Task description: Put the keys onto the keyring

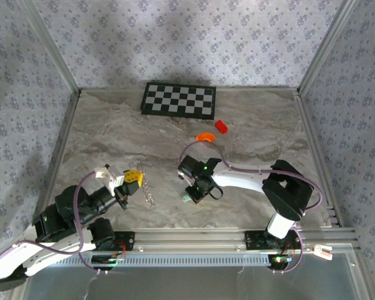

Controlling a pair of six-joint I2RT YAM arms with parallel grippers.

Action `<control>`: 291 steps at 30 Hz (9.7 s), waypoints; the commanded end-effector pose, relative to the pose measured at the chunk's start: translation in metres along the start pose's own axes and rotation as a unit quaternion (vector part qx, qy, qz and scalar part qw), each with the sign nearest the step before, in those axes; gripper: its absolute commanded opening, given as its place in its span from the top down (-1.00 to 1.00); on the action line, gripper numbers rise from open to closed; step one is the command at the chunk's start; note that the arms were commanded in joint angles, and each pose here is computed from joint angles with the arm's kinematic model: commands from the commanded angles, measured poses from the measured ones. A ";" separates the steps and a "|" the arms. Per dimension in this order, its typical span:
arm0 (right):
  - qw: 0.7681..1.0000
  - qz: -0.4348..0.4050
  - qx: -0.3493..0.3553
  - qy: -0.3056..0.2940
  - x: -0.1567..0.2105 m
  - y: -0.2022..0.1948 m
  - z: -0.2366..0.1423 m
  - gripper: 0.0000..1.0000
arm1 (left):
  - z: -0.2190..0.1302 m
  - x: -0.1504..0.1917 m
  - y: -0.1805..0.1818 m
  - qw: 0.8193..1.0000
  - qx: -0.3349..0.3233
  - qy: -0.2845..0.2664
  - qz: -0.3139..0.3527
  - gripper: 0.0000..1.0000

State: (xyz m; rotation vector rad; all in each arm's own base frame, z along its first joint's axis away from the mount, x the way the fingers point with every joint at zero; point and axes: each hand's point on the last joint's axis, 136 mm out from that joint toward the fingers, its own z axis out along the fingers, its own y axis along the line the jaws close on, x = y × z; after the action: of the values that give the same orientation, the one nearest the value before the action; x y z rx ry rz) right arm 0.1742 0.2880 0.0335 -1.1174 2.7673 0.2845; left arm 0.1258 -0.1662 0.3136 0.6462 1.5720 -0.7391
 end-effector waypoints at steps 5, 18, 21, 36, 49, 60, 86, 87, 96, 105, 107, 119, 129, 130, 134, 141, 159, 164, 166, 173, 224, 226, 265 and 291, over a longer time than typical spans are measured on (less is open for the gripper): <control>1.000 0.018 0.012 -0.008 0.000 -0.006 -0.007 0.78 | -0.005 -0.020 -0.005 0.999 0.014 -0.037 -0.008 1.00; 1.000 0.025 -0.007 -0.008 -0.004 -0.005 -0.013 0.27 | -0.005 -0.020 -0.006 0.999 0.018 -0.038 -0.008 1.00; 1.000 0.017 -0.002 0.003 -0.004 -0.005 -0.011 0.31 | -0.005 -0.020 -0.006 0.999 0.019 -0.038 -0.008 1.00; 0.999 -0.009 0.001 0.033 -0.005 0.003 0.001 0.50 | -0.004 -0.019 -0.007 0.999 0.021 -0.038 -0.008 1.00; 0.998 -0.022 0.029 0.044 -0.002 -0.003 0.002 0.80 | -0.004 -0.019 -0.007 0.999 0.022 -0.038 -0.008 1.00; 0.998 -0.041 0.041 0.016 -0.007 -0.003 -0.011 1.00 | -0.004 -0.019 -0.007 0.999 0.023 -0.038 -0.008 1.00; 0.810 -0.215 -0.232 -0.494 -0.042 0.104 -0.271 1.00 | -0.015 -0.042 -0.050 0.987 0.146 -0.070 0.010 1.00; 0.796 -0.217 -0.244 -0.509 -0.040 0.106 -0.282 1.00 | -0.017 -0.044 -0.054 0.985 0.158 -0.073 0.013 1.00; 0.737 -0.241 -0.297 -0.557 -0.029 0.118 -0.333 1.00 | -0.028 -0.054 -0.090 0.961 0.260 -0.081 0.046 1.00; 0.735 -0.259 -0.310 -0.545 -0.018 0.127 -0.336 1.00 | -0.022 -0.058 -0.096 0.957 0.271 -0.091 0.052 1.00; 0.735 -0.260 -0.309 -0.544 -0.018 0.130 -0.335 1.00 | -0.020 -0.058 -0.096 0.957 0.270 -0.093 0.055 1.00; 0.717 -0.261 -0.293 -0.576 -0.022 0.146 -0.334 1.00 | -0.016 -0.061 -0.096 0.956 0.265 -0.113 0.054 1.00; 0.703 -0.278 -0.282 -0.591 -0.025 0.158 -0.343 1.00 | -0.013 -0.059 -0.095 0.957 0.262 -0.110 0.052 1.00; 0.704 -0.279 -0.279 -0.591 -0.026 0.158 -0.343 1.00 | -0.013 -0.060 -0.095 0.957 0.261 -0.111 0.053 1.00; 0.702 -0.281 -0.272 -0.595 -0.028 0.160 -0.344 1.00 | -0.013 -0.059 -0.094 0.958 0.260 -0.109 0.052 1.00; 0.696 -0.278 -0.270 -0.605 -0.030 0.161 -0.348 1.00 | -0.011 -0.057 -0.093 0.959 0.256 -0.106 0.052 1.00; 0.691 -0.283 -0.274 -0.606 -0.032 0.166 -0.350 1.00 | -0.009 -0.055 -0.091 0.962 0.248 -0.103 0.052 1.00; 0.689 -0.283 -0.274 -0.608 -0.031 0.165 -0.351 1.00 | -0.010 -0.056 -0.090 0.962 0.247 -0.106 0.052 1.00; 0.689 -0.283 -0.273 -0.608 -0.031 0.165 -0.351 1.00 | -0.010 -0.056 -0.090 0.962 0.247 -0.105 0.052 1.00; 0.686 -0.284 -0.274 -0.611 -0.031 0.166 -0.353 1.00 | -0.009 -0.055 -0.090 0.962 0.247 -0.103 0.052 1.00; 0.675 -0.327 -0.261 -0.608 -0.025 0.177 -0.347 1.00 | -0.010 -0.053 -0.089 0.963 0.245 -0.099 0.050 1.00; 0.677 -0.327 -0.258 -0.606 -0.026 0.176 -0.345 1.00 | -0.010 -0.053 -0.090 0.963 0.247 -0.098 0.050 1.00; 0.685 -0.354 -0.246 -0.587 -0.020 0.182 -0.338 1.00 | -0.009 -0.051 -0.087 0.966 0.240 -0.089 0.043 1.00; 0.704 -0.380 -0.201 -0.565 -0.017 0.176 -0.329 1.00 | -0.006 -0.052 -0.087 0.969 0.236 -0.071 0.034 1.00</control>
State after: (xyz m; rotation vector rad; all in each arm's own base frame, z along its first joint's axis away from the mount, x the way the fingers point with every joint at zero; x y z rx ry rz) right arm 0.0531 0.3534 0.3620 -1.3469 1.1204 1.0328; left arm 0.0599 -0.2247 0.3444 1.0338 1.2865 -1.0936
